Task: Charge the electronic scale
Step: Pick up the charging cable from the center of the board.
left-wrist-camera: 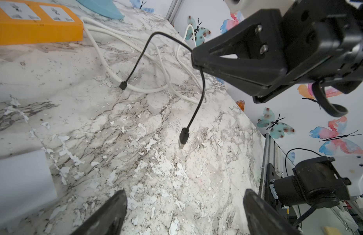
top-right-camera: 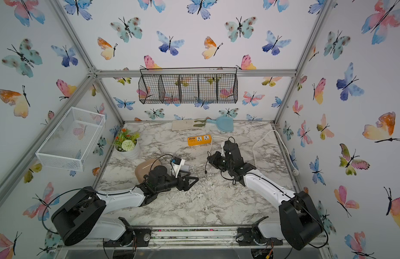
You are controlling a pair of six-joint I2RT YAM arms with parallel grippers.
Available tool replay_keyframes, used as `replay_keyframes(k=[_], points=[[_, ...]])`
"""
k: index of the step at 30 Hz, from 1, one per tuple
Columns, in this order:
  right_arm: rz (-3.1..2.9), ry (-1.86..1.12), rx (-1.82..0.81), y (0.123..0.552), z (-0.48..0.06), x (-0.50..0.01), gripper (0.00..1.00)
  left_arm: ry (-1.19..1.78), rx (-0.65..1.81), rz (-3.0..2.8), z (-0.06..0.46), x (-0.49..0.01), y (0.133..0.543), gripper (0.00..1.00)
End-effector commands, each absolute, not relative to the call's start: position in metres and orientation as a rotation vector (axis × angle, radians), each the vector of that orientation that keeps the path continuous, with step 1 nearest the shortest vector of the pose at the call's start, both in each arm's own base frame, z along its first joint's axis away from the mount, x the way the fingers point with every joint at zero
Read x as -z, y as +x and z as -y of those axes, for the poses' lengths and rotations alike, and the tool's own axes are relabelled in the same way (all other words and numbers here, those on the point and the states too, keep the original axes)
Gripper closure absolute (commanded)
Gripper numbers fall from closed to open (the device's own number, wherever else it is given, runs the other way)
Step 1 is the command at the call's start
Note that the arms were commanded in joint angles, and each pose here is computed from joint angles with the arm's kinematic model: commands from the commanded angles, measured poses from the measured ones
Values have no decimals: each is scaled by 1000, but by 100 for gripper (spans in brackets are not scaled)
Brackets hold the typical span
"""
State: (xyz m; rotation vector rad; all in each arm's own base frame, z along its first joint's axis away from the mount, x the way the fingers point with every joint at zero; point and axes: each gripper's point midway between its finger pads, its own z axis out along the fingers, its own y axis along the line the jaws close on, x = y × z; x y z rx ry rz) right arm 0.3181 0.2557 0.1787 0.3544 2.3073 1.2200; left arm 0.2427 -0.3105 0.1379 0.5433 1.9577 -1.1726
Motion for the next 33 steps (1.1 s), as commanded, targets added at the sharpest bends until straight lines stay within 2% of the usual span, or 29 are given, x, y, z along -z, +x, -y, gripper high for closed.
replay_keyframes(k=[1, 5, 9, 14, 18, 22, 33], points=[[-2232, 370, -1397, 314, -269, -202, 98, 601, 1145, -1791, 316, -162, 251, 15], [-2210, 378, -1449, 310, -270, -208, 98, 658, 1122, -1737, 323, -166, 254, 24], [-2194, 382, -1483, 307, -270, -212, 98, 682, 1133, -1681, 329, -171, 256, 42], [-2170, 374, -1529, 305, -272, -221, 98, 693, 1145, -1669, 336, -165, 261, 43], [-2162, 371, -1542, 302, -272, -223, 98, 704, 1161, -1666, 341, -162, 263, 48], [-2146, 371, -1560, 300, -271, -227, 98, 722, 1175, -1653, 345, -163, 262, 60], [-2110, 356, -1567, 300, -270, -233, 98, 763, 1224, -1610, 349, -165, 254, 84]])
